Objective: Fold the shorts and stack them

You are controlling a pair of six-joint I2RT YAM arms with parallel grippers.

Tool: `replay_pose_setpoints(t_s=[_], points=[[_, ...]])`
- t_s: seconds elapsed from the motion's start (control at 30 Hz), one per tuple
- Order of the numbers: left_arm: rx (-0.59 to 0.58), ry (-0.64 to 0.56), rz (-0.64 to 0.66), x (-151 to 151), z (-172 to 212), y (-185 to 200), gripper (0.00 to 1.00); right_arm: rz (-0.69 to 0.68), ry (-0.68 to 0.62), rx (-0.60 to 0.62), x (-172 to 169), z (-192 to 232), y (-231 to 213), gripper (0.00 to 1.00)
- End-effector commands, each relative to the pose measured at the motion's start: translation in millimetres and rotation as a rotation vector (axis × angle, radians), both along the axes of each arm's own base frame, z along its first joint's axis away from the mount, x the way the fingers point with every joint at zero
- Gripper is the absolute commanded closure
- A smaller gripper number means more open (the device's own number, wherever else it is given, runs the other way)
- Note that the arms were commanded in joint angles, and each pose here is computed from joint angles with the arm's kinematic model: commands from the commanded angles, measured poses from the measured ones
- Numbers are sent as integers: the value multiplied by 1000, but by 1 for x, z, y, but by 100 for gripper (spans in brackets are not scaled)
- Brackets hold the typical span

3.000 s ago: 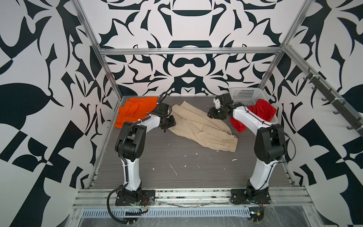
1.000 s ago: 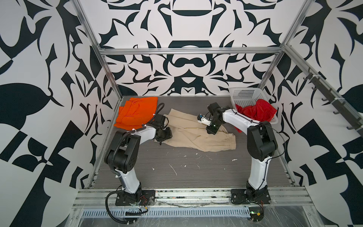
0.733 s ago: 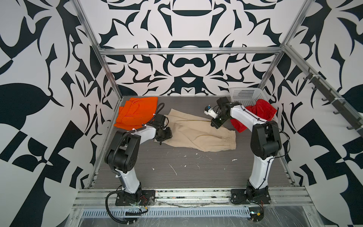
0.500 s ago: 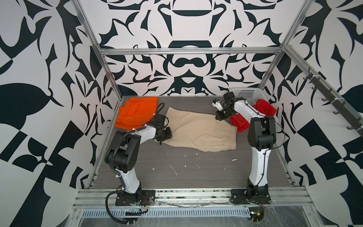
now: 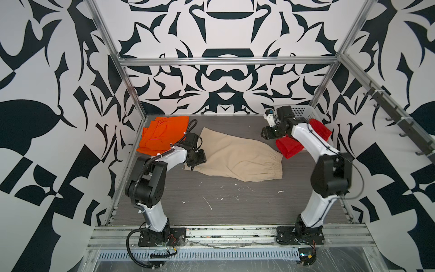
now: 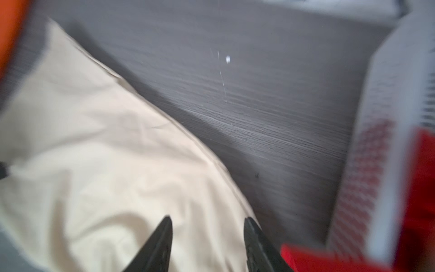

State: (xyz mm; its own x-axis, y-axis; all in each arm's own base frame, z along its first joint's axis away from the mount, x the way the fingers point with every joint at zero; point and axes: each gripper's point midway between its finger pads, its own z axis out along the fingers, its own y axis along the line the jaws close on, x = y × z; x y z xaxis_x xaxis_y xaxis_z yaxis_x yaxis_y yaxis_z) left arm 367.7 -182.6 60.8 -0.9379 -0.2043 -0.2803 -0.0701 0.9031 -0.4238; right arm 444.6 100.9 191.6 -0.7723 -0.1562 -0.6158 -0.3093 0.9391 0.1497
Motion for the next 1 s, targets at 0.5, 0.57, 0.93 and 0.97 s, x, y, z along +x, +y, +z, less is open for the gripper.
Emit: replay_pose_setpoints(t_s=[0.5, 0.57, 0.93, 0.97], points=[[-173, -605, -1063, -50, 102, -251, 32, -529, 20, 541, -135, -7, -92, 46], [-172, -662, -1191, -66, 92, -277, 30, -567, 35, 599, -139, -9, -102, 46], [-182, -784, -1522, -111, 41, -357, 24, -722, 115, 702, -147, -30, -136, 45], [-169, -788, -1549, -115, 32, -360, 24, -723, 120, 701, -147, -32, -136, 45]])
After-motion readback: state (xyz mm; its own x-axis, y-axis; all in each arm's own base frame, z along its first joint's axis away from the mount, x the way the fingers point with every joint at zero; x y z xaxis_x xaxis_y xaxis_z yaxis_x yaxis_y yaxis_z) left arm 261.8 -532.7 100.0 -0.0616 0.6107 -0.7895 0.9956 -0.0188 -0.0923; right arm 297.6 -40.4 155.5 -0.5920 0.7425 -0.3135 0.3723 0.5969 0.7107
